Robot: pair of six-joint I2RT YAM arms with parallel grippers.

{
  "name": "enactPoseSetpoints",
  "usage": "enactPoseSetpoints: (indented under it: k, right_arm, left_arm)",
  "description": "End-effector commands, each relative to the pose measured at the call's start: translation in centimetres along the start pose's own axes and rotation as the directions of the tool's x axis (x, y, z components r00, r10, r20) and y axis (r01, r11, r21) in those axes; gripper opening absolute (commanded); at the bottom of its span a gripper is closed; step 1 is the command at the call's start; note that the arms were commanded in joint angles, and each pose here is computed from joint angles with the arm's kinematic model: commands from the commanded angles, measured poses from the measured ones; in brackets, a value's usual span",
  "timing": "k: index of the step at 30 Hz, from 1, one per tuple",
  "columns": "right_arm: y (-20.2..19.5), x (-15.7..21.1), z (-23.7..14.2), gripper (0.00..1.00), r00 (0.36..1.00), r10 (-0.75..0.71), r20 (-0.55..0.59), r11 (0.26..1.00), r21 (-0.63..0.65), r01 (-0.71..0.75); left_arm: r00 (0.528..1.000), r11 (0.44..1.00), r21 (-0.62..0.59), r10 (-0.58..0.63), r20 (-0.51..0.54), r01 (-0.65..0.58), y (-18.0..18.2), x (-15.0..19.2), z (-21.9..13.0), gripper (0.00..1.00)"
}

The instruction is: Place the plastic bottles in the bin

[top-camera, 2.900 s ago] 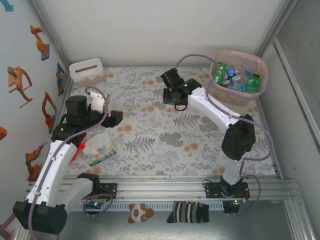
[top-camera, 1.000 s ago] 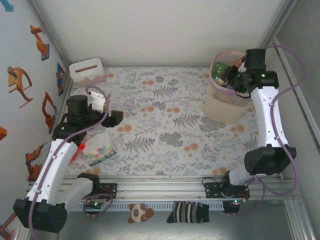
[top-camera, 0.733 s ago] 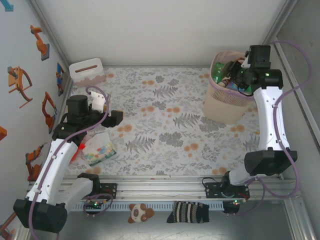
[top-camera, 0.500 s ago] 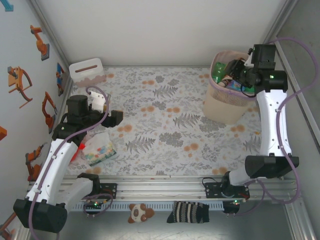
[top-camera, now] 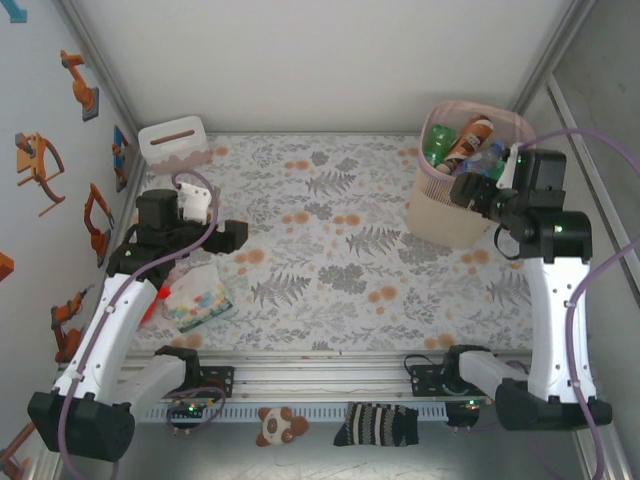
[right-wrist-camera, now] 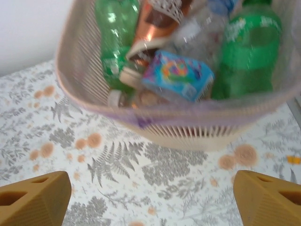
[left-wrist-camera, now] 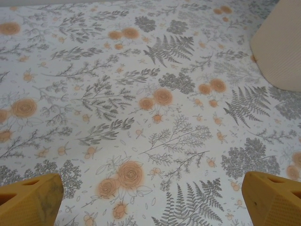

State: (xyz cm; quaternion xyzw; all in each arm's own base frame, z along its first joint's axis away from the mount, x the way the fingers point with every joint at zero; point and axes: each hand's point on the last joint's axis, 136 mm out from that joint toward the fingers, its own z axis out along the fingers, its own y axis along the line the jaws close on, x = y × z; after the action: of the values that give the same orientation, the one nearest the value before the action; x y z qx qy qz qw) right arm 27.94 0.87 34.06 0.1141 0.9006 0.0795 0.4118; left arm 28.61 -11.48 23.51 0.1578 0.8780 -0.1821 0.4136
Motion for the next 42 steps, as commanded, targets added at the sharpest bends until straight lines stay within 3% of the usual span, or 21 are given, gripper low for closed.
enactPoseSetpoints:
  k: [1,4,14,25,30,33,42]
  right_arm:
    - [-1.6,2.6,0.4,0.91,0.999,-0.041,-0.032,0.998,0.052,0.043]
    - [-2.4,4.6,1.2,0.99,0.998,-0.059,-0.012,0.997,0.057,0.060]
    - [-4.9,9.9,8.5,1.00,0.989,-0.094,0.116,0.994,0.070,0.086]
    - [-10.2,13.3,16.4,1.00,0.950,-0.163,0.268,0.958,0.272,0.087]
    - [-9.0,12.1,17.3,0.99,0.914,-0.216,0.343,0.963,0.231,0.140]
    - [-8.4,11.4,17.8,0.99,0.887,-0.262,0.380,0.957,0.219,0.189]
    - [-7.0,9.5,20.4,0.99,0.864,-0.273,0.422,0.961,0.171,0.220]
  left_arm:
    - [0.996,0.989,-0.113,-0.092,-0.007,0.091,1.8,-0.3,-0.5,0.97]
    - [0.984,0.963,-0.215,-0.173,-0.038,0.161,3.5,0.7,-0.4,0.97]
    - [0.956,0.855,-0.438,-0.292,0.038,0.279,8.3,4.7,1.2,0.97]
    - [0.995,0.819,-0.567,-0.042,0.093,0.087,11.8,6.9,2.8,0.97]
    - [0.993,0.793,-0.606,0.010,0.114,0.061,13.1,8.7,4.2,0.97]
    - [0.987,0.807,-0.587,0.039,0.154,0.060,13.1,9.2,5.5,0.97]
    - [0.953,0.859,-0.513,0.158,0.260,-0.002,12.8,6.0,8.4,0.97]
